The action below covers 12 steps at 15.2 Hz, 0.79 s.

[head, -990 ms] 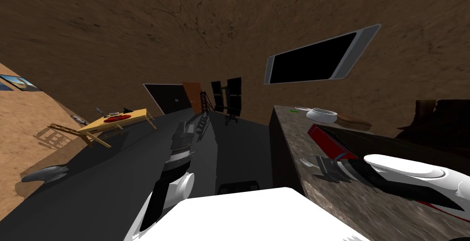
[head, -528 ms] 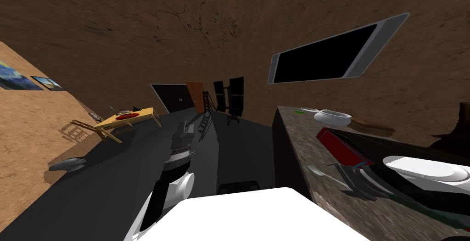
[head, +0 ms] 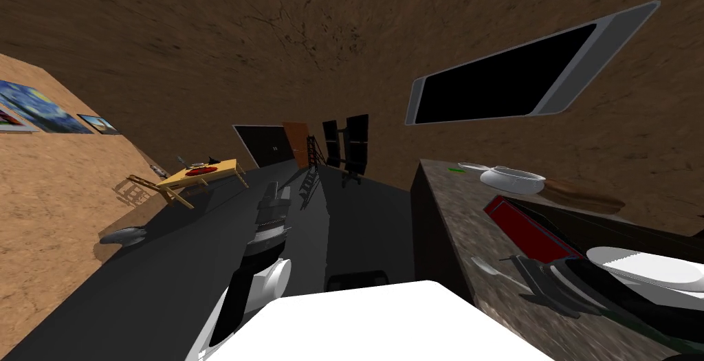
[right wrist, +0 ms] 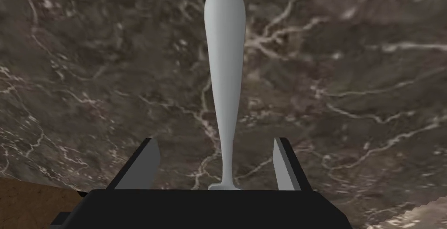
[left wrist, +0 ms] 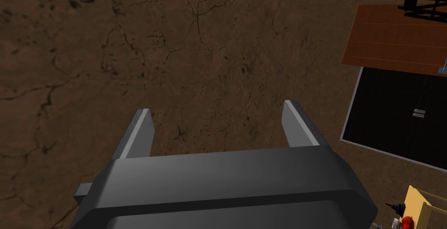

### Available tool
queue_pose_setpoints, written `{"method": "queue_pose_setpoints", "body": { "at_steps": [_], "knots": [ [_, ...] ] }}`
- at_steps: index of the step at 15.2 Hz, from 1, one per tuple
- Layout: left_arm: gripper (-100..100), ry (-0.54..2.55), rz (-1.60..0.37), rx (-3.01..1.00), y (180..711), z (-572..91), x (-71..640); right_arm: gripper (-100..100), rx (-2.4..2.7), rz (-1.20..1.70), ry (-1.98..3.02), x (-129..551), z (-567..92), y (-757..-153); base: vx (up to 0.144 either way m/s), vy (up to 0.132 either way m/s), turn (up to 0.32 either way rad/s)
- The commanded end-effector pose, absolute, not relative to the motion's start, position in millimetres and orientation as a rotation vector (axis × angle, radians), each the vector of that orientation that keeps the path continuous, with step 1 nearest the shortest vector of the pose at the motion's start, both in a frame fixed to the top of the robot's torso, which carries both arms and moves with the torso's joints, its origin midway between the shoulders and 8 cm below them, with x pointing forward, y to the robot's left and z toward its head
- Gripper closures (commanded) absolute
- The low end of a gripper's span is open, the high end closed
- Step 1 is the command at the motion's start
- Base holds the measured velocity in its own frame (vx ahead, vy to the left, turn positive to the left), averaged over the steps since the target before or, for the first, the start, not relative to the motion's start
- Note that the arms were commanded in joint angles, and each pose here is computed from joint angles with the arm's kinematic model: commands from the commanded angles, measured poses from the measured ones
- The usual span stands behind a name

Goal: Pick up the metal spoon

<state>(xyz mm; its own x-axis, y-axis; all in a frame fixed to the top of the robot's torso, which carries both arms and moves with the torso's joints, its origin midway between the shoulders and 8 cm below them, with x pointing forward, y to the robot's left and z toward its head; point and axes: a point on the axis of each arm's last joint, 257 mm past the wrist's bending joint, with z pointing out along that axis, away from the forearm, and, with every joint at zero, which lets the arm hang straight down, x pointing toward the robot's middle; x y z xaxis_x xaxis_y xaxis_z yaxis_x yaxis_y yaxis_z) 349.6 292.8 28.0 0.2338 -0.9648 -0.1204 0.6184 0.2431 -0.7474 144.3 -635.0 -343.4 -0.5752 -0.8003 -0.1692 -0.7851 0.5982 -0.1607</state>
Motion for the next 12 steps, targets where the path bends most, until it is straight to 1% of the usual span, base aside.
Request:
{"method": "queue_pose_setpoints", "body": {
  "at_steps": [1, 4, 7, 8, 9, 12],
  "knots": [
    [0, 0.657, -1.194, -0.639, 292.8, 28.0, 349.6, 100, -1.312, -0.1, 2.603, 144.3, -343.4, -635.0, 0.0, 0.0, 0.0],
    [0, 0.657, -1.194, -0.639, 292.8, 28.1, 349.6, 100, -1.313, -0.1, 2.603, 144.3, -343.1, -635.2, -0.001, 0.0, -0.005],
    [0, 0.657, -1.194, -0.64, 292.8, 28.0, 349.6, 100, -1.342, -0.095, 2.59, 159.1, -323.2, -634.2, -0.018, 0.013, -0.123],
    [0, 0.657, -1.194, -0.64, 292.8, 28.0, 349.6, 100, -1.333, -0.099, 2.594, 154.1, -329.5, -633.9, -0.017, 0.013, -0.037],
    [0, 0.657, -1.194, -0.639, 292.8, 28.1, 349.6, -100, -1.327, -0.183, 2.57, 179.0, -308.0, -651.9, 0.011, 0.0, -0.085],
    [0, 0.657, -1.194, -0.64, 292.9, 28.0, 349.6, -100, -1.314, -0.237, 2.56, 191.9, -294.9, -664.3, 0.028, -0.008, -0.111]
  ]
}}
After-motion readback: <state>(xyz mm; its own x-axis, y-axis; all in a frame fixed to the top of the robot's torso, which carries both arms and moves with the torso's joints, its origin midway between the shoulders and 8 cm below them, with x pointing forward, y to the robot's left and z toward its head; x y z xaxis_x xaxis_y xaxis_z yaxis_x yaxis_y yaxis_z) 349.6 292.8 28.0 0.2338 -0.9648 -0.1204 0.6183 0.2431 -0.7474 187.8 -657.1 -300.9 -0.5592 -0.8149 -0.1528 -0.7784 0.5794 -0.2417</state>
